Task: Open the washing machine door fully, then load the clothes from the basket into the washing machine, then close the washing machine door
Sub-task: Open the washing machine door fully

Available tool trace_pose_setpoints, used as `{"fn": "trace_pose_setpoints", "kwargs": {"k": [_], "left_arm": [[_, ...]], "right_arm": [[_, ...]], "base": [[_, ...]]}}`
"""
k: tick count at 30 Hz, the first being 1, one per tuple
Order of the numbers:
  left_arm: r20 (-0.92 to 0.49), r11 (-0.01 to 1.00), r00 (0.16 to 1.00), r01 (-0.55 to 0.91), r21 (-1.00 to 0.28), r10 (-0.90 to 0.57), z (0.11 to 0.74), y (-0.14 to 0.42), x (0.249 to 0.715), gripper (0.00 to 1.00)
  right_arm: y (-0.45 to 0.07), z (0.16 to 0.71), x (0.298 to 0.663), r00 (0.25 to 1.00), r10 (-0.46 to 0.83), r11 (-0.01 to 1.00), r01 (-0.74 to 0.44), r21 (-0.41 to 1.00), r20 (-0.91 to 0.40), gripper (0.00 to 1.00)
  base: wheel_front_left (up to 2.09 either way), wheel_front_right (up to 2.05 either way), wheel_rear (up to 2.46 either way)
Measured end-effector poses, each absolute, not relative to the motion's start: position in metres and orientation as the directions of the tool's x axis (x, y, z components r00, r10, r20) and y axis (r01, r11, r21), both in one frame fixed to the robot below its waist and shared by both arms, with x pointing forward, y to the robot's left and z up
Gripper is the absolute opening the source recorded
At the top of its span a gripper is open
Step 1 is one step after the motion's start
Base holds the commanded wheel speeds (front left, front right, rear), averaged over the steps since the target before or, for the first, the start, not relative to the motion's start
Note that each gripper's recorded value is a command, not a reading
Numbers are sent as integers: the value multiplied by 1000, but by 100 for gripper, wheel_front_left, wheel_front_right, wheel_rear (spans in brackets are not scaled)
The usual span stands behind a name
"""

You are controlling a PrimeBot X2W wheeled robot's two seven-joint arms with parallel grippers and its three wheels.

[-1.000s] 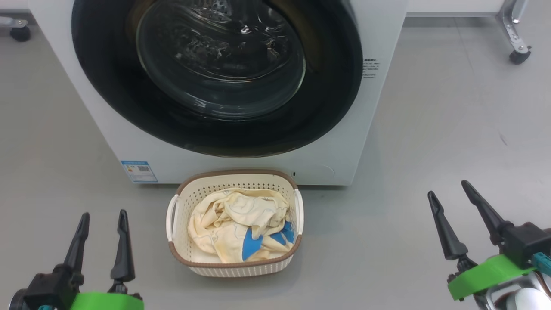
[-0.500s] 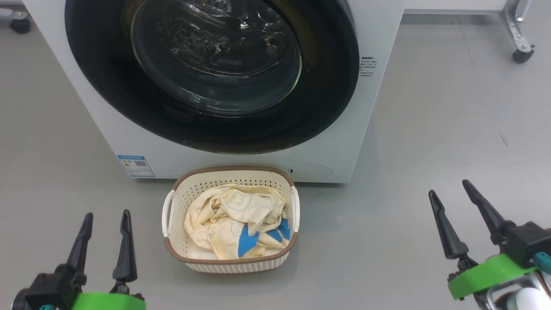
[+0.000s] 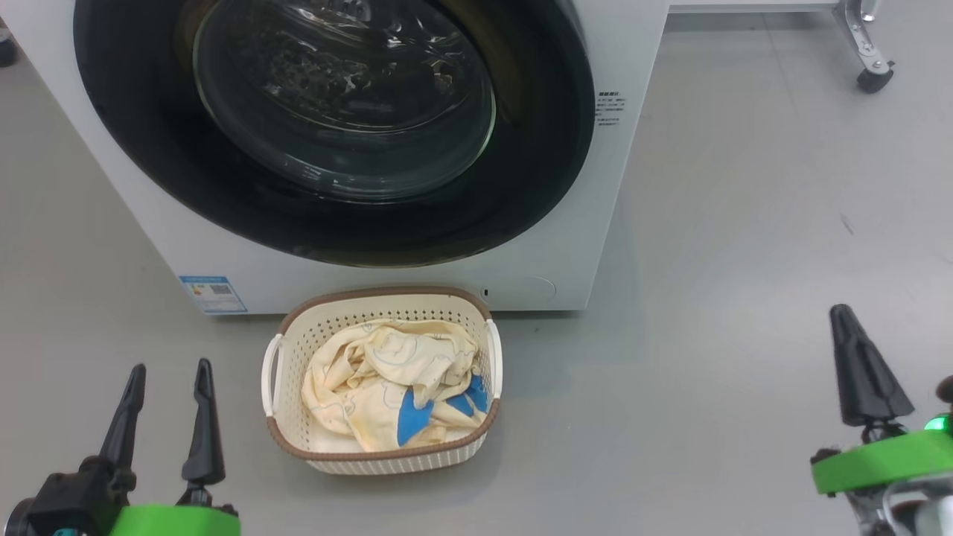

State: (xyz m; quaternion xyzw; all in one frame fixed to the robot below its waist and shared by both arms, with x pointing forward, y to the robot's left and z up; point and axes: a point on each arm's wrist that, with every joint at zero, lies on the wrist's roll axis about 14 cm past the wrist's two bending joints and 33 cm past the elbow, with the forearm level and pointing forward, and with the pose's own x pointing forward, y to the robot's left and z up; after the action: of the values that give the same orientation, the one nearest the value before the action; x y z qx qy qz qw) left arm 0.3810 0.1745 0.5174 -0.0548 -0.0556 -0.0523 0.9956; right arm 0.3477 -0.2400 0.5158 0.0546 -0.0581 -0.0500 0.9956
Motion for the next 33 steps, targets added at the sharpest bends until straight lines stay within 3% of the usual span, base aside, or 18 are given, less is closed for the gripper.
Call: {"fn": "trace_pose_setpoints", "kwargs": {"k": [9,20,24,33], "left_arm": [[83,990,992,107,-95,-99,506,177,384,100],[50,993,996,82,-81,-78,494,188,391,100],[41,995,997,62,-75,-59,491,195,392,100],[9,999,1000,7,-47,-7,481,217,389,100]], "right_arm": [[-312,516,352,928,-354,851,268,452,116,0],[-368,512,379,877,-475,642,287,711,75,0],[-374,514,396,881,-469,593,260,762,65,0],[-338,524,465,961,-275,461,108,881,27,0]], "base": [[0,0,0],[0,0,0],[0,0,0],[0,0,0]]}}
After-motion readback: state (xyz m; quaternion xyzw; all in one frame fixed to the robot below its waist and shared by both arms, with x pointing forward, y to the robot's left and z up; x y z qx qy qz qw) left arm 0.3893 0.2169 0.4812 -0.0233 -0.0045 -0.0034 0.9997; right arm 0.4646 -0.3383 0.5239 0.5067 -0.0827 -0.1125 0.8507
